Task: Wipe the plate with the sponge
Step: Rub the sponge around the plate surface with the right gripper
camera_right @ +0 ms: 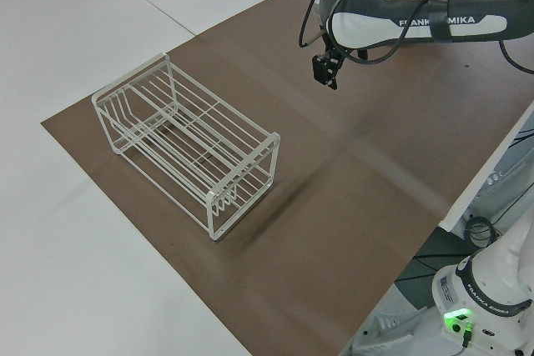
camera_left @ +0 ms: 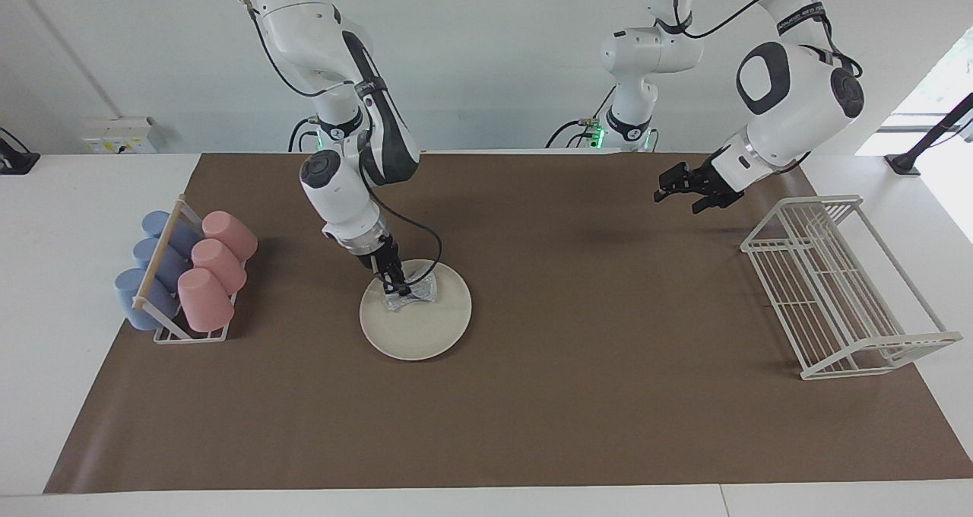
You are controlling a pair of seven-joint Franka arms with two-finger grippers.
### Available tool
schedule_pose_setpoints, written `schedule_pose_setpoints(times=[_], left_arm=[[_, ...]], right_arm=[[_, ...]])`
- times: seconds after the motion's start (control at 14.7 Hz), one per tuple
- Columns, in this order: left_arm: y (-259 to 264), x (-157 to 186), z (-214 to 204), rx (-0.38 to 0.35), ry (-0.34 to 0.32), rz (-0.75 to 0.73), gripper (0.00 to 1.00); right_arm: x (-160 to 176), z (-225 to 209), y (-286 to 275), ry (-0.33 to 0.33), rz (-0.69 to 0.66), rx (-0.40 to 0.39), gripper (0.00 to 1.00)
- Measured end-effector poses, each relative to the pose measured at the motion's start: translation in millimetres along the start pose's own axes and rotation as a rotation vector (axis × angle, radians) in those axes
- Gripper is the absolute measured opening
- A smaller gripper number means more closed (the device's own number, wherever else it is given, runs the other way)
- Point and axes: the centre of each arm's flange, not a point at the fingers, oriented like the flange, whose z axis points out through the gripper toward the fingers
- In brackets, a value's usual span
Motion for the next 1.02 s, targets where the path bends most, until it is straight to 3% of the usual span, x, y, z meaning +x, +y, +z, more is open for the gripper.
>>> schedule_pose_setpoints(times=[0.55,1.02], left_arm=[[1.3,2.3,-1.2,0.005,0.019,-0.038,1.00],[0.6,4.4,-3.1,0.010,0.039,-0.044,1.00]], right_arm=[[-3.5,2.5,-1.2,0.000,-0.026,0.014,0.10],[-69.3,19.6,-1.4,-0.021,0.079,0.055,0.10]])
